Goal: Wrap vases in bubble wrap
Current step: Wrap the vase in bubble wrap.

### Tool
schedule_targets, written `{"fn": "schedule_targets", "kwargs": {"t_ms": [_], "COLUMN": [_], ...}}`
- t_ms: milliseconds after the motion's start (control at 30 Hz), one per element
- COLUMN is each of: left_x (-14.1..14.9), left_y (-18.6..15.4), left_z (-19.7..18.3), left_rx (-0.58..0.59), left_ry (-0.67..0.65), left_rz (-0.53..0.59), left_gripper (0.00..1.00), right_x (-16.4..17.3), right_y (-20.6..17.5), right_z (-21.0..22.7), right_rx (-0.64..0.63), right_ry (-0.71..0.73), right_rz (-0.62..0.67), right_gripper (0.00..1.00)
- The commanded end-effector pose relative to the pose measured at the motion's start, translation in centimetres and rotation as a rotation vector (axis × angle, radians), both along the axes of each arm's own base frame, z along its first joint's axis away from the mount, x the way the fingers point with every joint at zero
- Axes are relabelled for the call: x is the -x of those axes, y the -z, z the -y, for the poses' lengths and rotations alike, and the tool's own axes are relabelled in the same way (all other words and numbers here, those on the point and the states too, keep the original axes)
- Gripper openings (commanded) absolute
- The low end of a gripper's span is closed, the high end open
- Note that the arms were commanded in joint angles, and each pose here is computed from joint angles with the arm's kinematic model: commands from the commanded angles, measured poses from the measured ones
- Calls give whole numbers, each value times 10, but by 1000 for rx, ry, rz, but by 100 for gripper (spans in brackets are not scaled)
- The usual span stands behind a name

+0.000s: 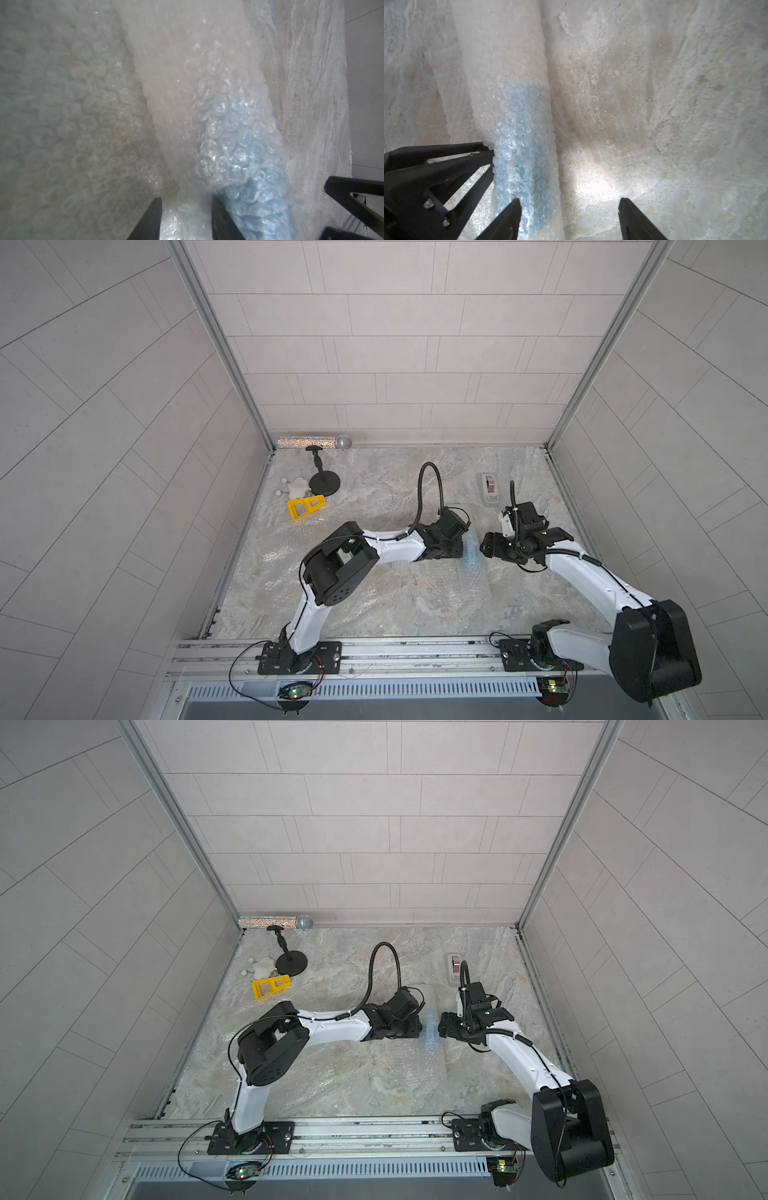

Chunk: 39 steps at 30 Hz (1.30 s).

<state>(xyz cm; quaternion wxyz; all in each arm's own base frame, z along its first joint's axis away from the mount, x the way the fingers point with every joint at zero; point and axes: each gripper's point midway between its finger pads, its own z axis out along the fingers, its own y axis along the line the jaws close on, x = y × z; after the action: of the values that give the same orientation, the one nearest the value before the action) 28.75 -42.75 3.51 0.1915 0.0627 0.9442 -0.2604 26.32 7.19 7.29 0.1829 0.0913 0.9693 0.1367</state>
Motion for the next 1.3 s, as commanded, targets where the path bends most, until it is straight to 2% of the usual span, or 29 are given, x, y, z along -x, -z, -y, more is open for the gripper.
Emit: {"fn": "schedule_targets", "kwargs": {"t_ms": [0,267,500,667,933,1267], "left_x": [9,5,-9,-11,-4,12], "left_y": [10,-6,-50,-63,-56,-13], "left_z": [-12,-9,-5,-7,15,0], "left_rx": [-65,-36,15,44,127,54], "left_ry": [22,14,0,-26,17,19], "left_rz": [-10,26,98,107,42,-34], "left_gripper": [42,42,42,42,42,42], "right_x": [6,11,17,17,16,5], "right_y": [9,23,38,45,48,21], "right_z": [-9,-21,-23,-31,-42,-36], "right_rx": [-24,12,59,40,-8,-60], "right_ry": [-41,-92,-109,-132,-150,-123], "right_rz": [-38,-97,-131,-139,-134,-61], "right_gripper": [76,76,75,75,75,79]}}
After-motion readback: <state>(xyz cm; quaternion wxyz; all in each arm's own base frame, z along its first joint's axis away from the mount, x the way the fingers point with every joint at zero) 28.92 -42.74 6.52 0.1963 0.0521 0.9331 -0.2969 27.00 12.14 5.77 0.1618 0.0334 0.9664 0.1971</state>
